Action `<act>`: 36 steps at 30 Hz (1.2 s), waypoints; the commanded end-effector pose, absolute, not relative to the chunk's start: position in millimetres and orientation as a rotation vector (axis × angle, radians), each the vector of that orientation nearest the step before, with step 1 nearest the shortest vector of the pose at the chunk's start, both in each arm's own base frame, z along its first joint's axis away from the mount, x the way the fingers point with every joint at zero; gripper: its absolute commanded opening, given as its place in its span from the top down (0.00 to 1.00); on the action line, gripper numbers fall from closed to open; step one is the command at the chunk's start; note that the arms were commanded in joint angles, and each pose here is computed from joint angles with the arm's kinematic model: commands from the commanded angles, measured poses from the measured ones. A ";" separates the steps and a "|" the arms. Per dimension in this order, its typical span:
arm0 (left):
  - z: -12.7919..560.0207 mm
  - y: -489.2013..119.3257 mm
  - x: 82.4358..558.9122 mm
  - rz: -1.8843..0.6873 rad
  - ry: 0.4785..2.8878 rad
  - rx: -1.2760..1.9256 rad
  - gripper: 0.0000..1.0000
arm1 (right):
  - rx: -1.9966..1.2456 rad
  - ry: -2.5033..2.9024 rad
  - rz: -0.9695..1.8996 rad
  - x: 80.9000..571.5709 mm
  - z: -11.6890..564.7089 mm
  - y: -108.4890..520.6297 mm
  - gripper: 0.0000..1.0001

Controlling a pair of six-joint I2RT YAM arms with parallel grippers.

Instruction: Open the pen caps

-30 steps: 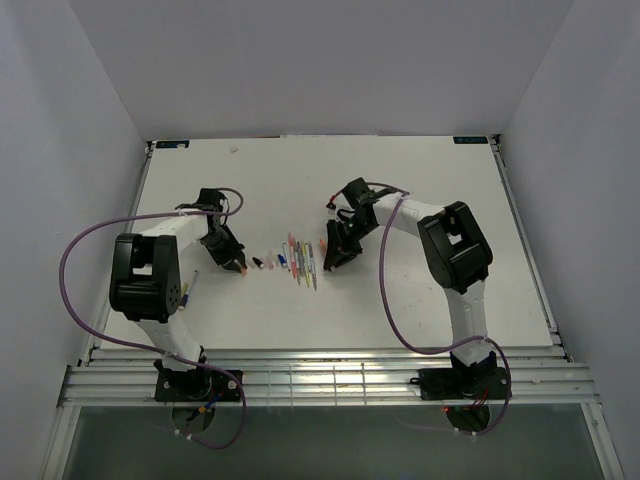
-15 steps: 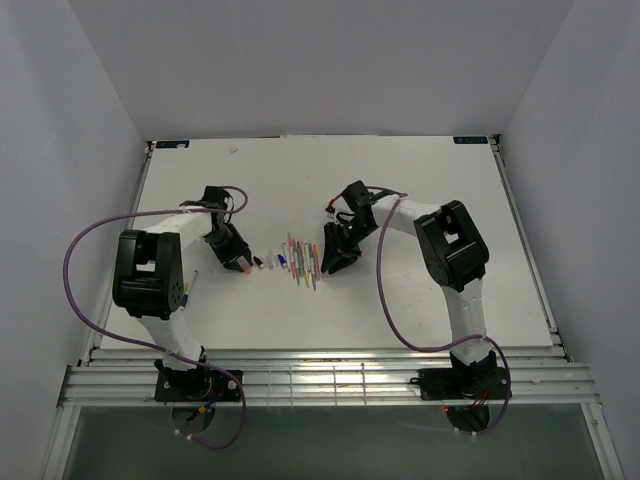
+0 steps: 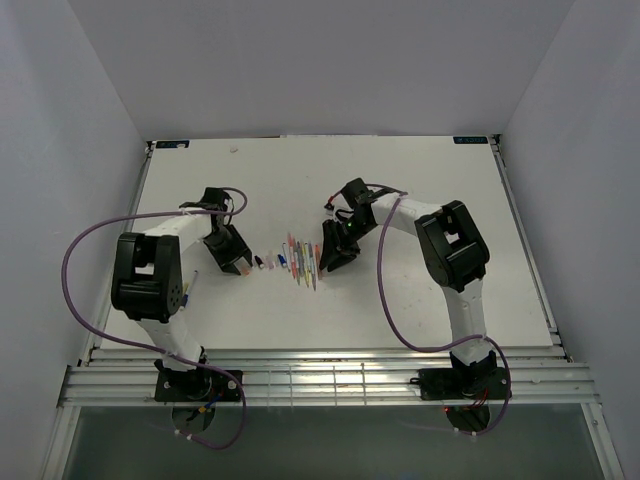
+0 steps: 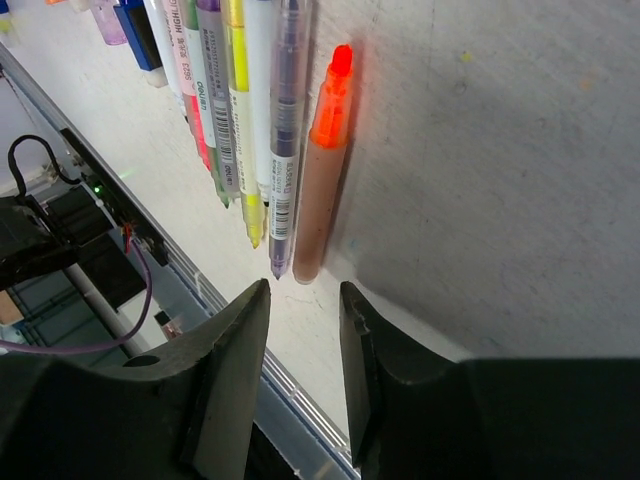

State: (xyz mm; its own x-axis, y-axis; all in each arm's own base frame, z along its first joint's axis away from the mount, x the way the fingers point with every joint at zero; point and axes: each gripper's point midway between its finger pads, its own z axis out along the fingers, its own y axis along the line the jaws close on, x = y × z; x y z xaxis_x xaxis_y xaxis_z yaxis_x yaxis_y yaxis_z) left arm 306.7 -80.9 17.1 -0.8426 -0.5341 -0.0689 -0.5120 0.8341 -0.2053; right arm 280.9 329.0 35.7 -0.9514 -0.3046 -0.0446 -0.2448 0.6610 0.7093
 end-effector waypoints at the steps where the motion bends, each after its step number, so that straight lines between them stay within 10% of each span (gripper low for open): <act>1: 24.9 -69.6 297.2 -0.184 2.861 -0.845 0.48 | 0.521 -2.821 -1.246 286.7 71.3 337.1 0.60; 36: 77.7 84.6 235.6 0.397 2.544 -1.202 0.49 | 0.609 -2.606 -1.384 238.2 92.1 368.6 0.61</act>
State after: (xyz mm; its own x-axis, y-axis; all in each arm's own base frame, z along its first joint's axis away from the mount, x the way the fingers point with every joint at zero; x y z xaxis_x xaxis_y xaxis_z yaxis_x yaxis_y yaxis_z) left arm 251.8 82.2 81.1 -0.6157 -0.6817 -0.3952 -0.7641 0.6390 0.0882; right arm 243.1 366.6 75.0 -0.9136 -0.4025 -0.0571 -0.2867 0.5385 0.7923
